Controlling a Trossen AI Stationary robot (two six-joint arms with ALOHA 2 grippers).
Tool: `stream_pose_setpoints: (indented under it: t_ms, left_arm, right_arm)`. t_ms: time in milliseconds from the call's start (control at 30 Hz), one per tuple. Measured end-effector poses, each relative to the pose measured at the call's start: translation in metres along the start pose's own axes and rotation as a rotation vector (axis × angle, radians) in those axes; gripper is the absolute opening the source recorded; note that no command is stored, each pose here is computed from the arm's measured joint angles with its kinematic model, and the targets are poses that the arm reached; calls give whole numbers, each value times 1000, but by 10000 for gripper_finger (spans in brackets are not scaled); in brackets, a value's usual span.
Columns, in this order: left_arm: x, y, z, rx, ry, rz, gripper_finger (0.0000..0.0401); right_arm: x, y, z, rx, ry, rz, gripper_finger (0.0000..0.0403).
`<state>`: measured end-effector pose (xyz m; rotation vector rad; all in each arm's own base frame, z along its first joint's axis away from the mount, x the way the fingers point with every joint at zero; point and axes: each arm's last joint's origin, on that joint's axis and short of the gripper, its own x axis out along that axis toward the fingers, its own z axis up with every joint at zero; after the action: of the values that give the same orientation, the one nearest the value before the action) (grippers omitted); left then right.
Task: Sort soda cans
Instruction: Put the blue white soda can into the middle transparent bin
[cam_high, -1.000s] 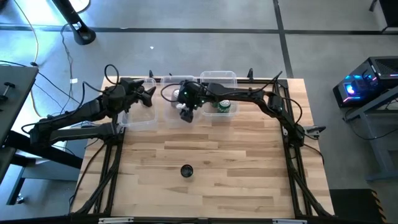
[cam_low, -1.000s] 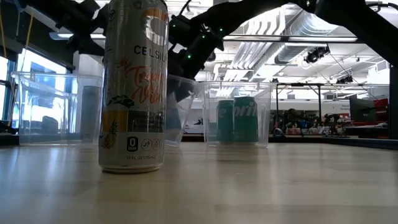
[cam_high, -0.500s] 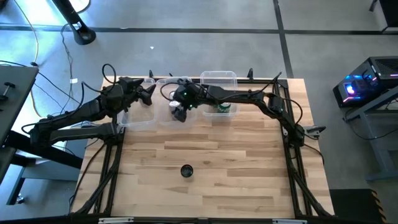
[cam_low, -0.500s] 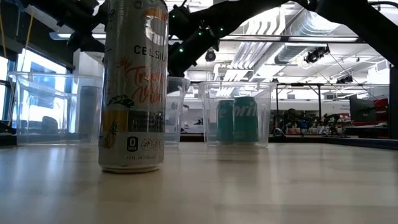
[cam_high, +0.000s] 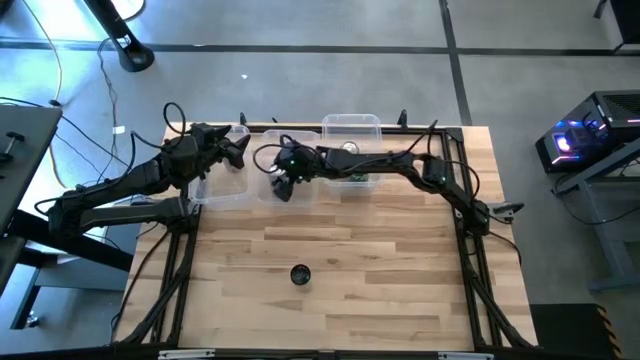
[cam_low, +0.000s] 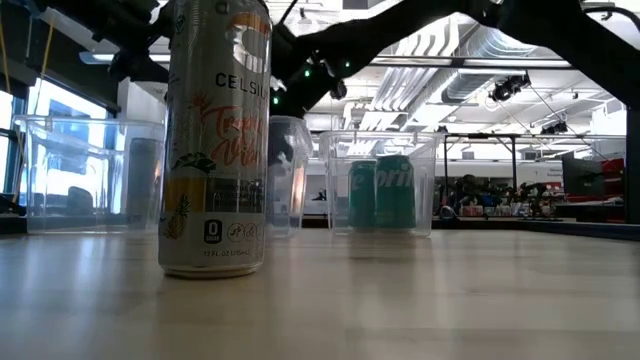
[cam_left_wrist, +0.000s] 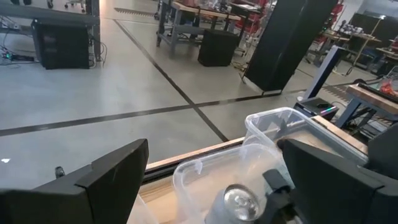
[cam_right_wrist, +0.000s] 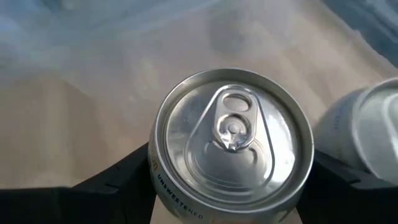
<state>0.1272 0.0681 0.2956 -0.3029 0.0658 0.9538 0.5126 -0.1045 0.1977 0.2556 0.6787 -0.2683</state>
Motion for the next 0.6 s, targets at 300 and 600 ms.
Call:
stream_pose_setpoints:
  t_ms: [300, 600]
  left_arm:
    - [0, 0, 0, 0, 0, -2, 366]
    - [0, 0, 0, 1, 1, -4, 366]
  right_arm:
    - [-3, -9, 3, -53, 39, 13, 274]
    - [-3, -14, 3, -63, 41, -4, 274]
